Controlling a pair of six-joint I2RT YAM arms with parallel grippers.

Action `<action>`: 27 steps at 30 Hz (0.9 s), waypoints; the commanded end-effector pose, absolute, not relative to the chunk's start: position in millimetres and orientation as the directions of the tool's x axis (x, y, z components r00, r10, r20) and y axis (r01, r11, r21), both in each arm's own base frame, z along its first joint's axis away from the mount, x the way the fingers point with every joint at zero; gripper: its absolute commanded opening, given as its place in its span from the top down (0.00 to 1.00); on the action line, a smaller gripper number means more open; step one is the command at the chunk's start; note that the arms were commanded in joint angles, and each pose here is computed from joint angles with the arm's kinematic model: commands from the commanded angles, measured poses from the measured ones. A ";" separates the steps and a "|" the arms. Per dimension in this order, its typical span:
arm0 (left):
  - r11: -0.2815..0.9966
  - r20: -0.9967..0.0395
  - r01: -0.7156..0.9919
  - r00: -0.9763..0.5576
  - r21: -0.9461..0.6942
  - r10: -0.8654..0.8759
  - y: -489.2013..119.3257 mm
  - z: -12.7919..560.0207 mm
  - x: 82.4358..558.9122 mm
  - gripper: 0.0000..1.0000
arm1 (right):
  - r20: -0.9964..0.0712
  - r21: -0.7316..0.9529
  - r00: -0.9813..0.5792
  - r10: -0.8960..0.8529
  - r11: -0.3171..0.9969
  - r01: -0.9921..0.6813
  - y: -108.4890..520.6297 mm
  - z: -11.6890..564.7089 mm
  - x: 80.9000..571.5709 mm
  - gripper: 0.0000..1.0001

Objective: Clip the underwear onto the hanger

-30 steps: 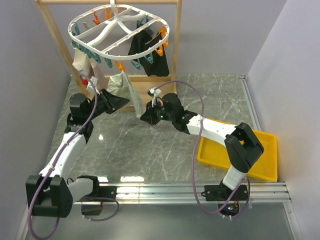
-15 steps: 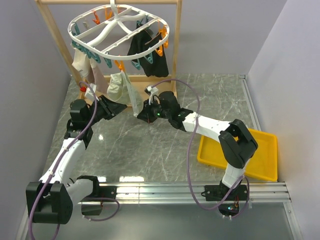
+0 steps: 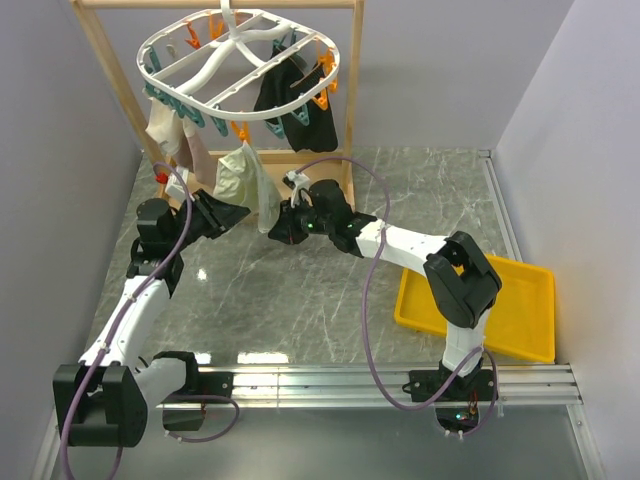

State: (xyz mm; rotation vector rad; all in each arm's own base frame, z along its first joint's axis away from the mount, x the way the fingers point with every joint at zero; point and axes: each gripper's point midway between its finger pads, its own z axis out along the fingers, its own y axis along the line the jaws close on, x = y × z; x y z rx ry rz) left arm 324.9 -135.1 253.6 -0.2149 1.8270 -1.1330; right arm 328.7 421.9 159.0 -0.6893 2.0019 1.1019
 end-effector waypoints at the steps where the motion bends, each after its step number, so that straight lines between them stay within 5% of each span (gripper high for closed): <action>1: 0.578 -0.662 0.338 -0.503 -0.743 -0.556 -130.2 261.1 330.5 0.68 | -0.831 0.466 -0.551 -0.074 0.449 -0.763 426.8 187.7 329.2 0.80; 6: 0.580 -0.670 0.348 -0.497 -0.736 -0.552 -129.2 264.8 333.1 0.67 | -0.843 0.453 -0.533 -0.073 0.437 -0.777 424.0 195.9 325.1 0.66; 14: 0.566 -0.680 0.384 -0.494 -0.730 -0.542 -131.9 272.5 329.5 0.66 | -0.868 0.421 -0.492 -0.066 0.428 -0.800 413.1 211.1 316.4 0.64; 27: 0.540 -0.722 0.479 -0.471 -0.692 -0.507 -133.3 292.0 306.5 0.43 | -0.932 0.330 -0.363 -0.012 0.388 -0.860 377.9 267.2 288.8 0.53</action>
